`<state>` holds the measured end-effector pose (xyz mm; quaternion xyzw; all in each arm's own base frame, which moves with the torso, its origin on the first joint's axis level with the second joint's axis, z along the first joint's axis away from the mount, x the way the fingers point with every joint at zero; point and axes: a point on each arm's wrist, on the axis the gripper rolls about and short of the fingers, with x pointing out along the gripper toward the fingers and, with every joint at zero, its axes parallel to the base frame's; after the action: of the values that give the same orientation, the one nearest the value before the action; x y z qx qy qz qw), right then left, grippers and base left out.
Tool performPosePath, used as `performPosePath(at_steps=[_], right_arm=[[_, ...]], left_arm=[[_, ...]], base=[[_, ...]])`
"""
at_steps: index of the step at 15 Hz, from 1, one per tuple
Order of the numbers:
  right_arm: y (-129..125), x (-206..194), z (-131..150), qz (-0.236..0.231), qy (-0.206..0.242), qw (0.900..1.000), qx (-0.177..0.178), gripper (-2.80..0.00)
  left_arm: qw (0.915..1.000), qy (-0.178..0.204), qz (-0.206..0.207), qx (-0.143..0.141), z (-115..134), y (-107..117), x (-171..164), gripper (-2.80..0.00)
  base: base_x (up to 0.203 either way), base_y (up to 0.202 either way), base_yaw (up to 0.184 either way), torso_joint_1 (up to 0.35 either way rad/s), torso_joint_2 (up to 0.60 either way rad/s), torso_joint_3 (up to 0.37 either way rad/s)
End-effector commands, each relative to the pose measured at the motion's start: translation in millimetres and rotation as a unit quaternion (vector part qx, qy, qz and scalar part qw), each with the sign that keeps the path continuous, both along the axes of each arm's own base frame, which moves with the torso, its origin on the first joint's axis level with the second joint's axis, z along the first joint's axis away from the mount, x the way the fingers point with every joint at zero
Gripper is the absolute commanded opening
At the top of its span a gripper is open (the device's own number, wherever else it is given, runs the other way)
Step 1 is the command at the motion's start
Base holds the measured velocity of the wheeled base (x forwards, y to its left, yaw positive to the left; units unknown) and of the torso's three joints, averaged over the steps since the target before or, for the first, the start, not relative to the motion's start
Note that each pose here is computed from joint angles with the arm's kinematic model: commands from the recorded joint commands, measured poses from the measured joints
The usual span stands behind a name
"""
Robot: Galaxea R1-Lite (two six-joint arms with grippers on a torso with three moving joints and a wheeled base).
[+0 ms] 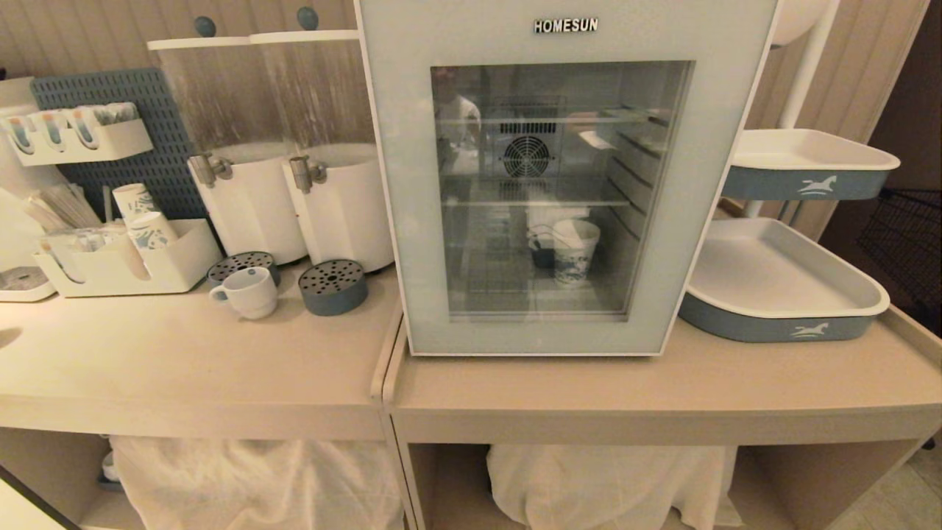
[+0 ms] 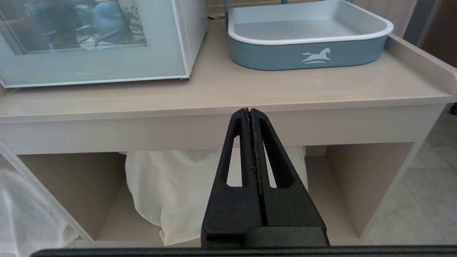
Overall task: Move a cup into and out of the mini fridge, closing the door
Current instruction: Open the freezer door
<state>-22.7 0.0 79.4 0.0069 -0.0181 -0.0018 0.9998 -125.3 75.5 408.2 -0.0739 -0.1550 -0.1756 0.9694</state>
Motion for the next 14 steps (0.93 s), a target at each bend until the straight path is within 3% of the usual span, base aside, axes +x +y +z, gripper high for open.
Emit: performPosePath(at_steps=[1, 3, 4, 5, 6, 7, 10, 12, 14], right_arm=[[0.0, 1.2, -4.2, 0.0, 0.007, 1.0, 0.0, -2.8], [0.0, 1.2, -4.2, 0.0, 0.007, 1.0, 0.0, -2.8], [0.0, 1.2, -4.2, 0.0, 0.007, 1.0, 0.0, -2.8], [0.0, 1.2, -4.2, 0.0, 0.007, 1.0, 0.0, -2.8], [0.0, 1.2, -4.2, 0.0, 0.007, 1.0, 0.0, -2.8], [0.0, 1.2, -4.2, 0.0, 0.007, 1.0, 0.0, -2.8], [0.0, 1.2, -4.2, 0.0, 0.007, 1.0, 0.0, -2.8], [0.0, 1.2, -4.2, 0.0, 0.007, 1.0, 0.0, -2.8], [0.0, 1.2, -4.2, 0.0, 0.007, 1.0, 0.0, -2.8]], left_arm=[[0.9934, 0.096, -0.033, 0.053, 39.3, -51.5, 98.6, -2.8], [0.9753, 0.197, 0.001, 0.101, 35.3, -112.2, 192.1, -2.8], [0.9648, 0.237, 0.027, 0.11, 26.1, -127.1, 232.8, -2.8], [0.9557, 0.27, 0.034, 0.111, 15.9, -127.0, 265.4, -2.8], [0.9505, 0.291, 0.016, 0.108, 7.6, -117.8, 287.7, -2.8], [0.9455, 0.304, -0.037, 0.11, -2.1, -107.5, 306.5, -2.8], [0.9283, 0.305, -0.171, 0.127, -53.7, -72.4, 355.8, -2.8], [0.9236, 0.228, -0.274, 0.141, -85.8, -50.4, 377.6, -2.8], [0.9153, 0.177, -0.329, 0.15, -107.5, -34.5, 388.0, -2.8]], base=[[0.0, 0.0, 0.0, 0.0, 0.0, 0.0], [0.0, 0.0, 0.0, 0.0, 0.0, 0.0], [0.0, 0.0, 0.0, 0.0, 0.0, 0.0], [0.0, 0.0, 0.0, 0.0, 0.0, 0.0], [0.0, 0.0, 0.0, 0.0, 0.0, 0.0], [0.0, 0.0, 0.0, 0.0, 0.0, 0.0], [0.0, 0.0, 0.0, 0.0, 0.0, 0.0], [0.0, 0.0, 0.0, 0.0, 0.0, 0.0], [0.0, 0.0, 0.0, 0.0, 0.0, 0.0]])
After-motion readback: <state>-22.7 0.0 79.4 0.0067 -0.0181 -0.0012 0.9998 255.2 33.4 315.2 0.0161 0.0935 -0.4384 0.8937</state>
